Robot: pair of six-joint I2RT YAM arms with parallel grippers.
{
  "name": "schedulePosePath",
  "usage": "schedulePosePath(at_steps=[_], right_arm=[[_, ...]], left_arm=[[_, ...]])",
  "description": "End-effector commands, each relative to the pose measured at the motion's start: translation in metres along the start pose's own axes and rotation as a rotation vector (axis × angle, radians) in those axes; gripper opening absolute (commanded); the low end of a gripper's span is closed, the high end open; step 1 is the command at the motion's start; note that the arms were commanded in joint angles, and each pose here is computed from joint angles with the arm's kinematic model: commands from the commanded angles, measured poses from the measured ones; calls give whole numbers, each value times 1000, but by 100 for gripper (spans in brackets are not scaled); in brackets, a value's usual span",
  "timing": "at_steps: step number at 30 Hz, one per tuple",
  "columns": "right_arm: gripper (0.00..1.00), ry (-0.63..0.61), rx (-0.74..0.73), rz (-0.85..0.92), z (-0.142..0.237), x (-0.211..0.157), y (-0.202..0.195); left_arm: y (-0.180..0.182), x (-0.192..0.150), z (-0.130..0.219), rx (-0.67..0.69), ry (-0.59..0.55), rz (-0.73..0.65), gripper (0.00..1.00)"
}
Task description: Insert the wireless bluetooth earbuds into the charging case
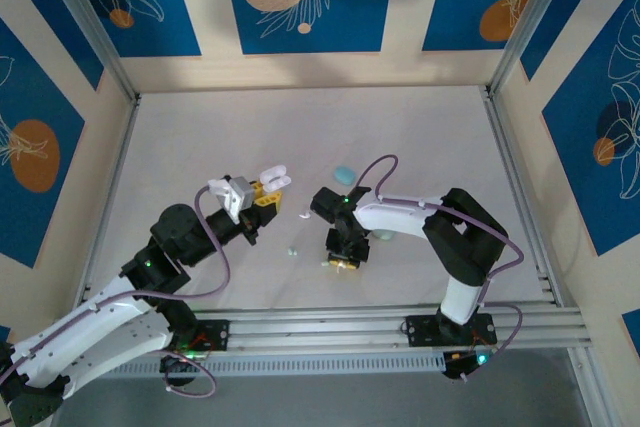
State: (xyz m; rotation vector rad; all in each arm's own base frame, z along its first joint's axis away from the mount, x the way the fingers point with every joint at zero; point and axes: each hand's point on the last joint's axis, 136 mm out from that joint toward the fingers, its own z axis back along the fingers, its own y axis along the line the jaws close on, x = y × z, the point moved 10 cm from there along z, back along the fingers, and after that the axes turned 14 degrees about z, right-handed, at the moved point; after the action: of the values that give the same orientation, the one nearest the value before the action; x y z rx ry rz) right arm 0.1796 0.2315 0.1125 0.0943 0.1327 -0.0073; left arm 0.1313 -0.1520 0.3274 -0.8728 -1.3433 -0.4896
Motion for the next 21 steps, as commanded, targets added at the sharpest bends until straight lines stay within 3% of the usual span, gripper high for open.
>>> schedulePosePath(at_steps=[1,7,10,17,21], right_arm=[[27,5,10,17,-1,2,4],[25,-98,31,73,31,-2,5],[25,-225,49,115,67,-9,1],[25,-698,281,245,185,-35,-15],[25,-897,441,319,243,-51,-18]], left_arm=[[-3,8,2,-20,-46,-9,20],[-3,3,-1,-23,-30,-5,20],[-2,-2,-5,-31,-15,5,20],[-2,-14,-24,-91,10,59,20],[-4,-18,-38,-130,8,87,20]])
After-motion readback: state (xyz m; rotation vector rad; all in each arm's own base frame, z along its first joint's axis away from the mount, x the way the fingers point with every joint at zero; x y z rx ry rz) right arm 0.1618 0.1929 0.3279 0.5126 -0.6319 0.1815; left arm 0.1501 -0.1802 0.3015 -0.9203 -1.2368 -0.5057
